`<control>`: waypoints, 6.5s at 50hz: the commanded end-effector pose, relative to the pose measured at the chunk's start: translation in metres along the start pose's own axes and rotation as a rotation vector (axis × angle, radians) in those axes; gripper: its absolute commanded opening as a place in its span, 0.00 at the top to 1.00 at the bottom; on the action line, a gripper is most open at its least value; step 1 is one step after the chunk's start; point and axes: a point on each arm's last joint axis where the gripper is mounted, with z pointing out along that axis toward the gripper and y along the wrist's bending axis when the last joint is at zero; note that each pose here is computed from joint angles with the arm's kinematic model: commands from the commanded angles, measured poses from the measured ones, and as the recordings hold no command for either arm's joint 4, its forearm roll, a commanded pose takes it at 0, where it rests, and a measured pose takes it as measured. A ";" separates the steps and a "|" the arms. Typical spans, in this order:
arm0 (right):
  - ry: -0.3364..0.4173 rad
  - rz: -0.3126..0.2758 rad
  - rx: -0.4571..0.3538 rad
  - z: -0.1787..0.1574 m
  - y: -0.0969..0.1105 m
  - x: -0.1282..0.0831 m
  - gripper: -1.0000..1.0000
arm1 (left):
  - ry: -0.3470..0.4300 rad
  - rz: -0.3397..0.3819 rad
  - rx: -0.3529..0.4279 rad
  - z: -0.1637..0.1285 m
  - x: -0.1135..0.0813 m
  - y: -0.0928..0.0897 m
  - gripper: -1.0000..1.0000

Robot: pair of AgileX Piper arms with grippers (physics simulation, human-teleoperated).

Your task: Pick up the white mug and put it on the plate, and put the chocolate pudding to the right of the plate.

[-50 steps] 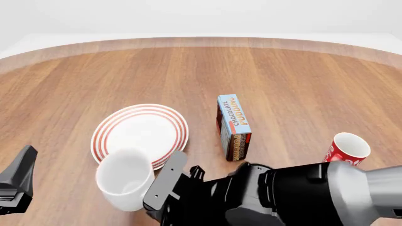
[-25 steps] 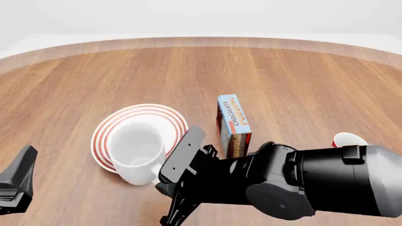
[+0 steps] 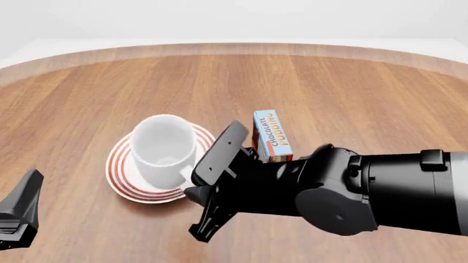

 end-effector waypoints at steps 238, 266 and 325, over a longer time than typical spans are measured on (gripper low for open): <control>0.201 0.256 0.096 0.142 -0.052 -0.009 1.00 | 0.000 0.000 0.000 0.000 0.000 0.000 0.00; 0.205 0.261 0.099 0.140 -0.054 -0.009 0.00 | 0.000 0.000 0.000 0.000 0.000 0.000 0.00; 0.148 0.211 0.096 0.089 -0.050 -0.019 0.00 | 0.000 0.000 0.000 0.000 0.000 0.000 0.00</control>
